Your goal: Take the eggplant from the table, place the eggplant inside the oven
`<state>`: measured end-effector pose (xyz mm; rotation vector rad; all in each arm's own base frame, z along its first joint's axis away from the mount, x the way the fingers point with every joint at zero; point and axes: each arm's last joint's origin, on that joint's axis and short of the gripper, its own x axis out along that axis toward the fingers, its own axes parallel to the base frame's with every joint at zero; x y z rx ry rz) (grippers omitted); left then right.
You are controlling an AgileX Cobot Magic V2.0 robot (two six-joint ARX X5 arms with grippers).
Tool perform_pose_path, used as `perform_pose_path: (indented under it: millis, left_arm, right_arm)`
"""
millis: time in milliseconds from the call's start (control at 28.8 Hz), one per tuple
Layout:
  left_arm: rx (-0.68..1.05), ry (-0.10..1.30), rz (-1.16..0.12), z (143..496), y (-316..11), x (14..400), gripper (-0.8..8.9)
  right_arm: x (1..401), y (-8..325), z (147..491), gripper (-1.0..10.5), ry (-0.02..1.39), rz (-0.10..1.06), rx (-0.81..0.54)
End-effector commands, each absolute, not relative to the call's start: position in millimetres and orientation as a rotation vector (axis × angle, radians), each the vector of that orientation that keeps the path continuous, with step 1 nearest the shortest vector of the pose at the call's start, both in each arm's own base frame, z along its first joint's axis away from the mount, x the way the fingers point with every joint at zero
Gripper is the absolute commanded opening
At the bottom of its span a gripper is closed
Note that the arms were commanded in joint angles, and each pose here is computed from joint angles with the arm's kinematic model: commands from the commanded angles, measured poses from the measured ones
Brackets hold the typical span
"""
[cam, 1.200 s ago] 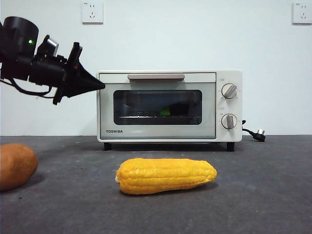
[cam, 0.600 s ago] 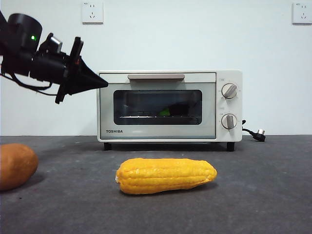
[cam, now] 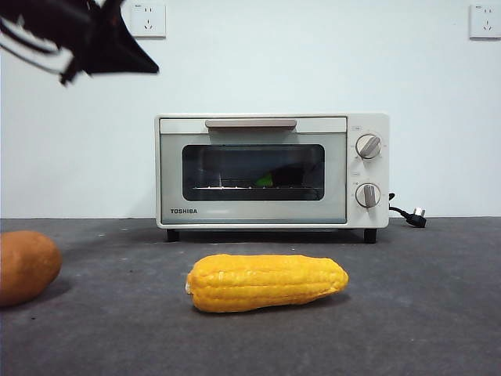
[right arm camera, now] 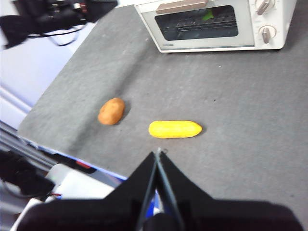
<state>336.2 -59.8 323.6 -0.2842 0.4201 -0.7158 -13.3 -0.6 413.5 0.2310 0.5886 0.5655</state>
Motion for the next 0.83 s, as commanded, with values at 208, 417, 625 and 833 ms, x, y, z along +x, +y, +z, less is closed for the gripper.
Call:
perform_pose_path:
  millis: [208,417,625,833]
  left_arm:
    - [-0.122,0.428,-0.613,365,-64,268,-0.06]
    - [-0.097,0.426,-0.625,388,-65,218,-0.06]
    - [-0.069,0.429,-0.600,401,-61,173,-0.06]
    - [-0.042,0.414,-0.577,408,-52,134,-0.06]
  right_arm:
    - [-14,-2,409,-0.1,0.599,0.536,0.186]
    - [-14,-2,409,-0.1,0.591,0.542,0.161]
    - [-14,-2,409,-0.1,0.582,0.540,0.135]
    - [-14,-3,409,-0.1,0.578,0.517,0.129]
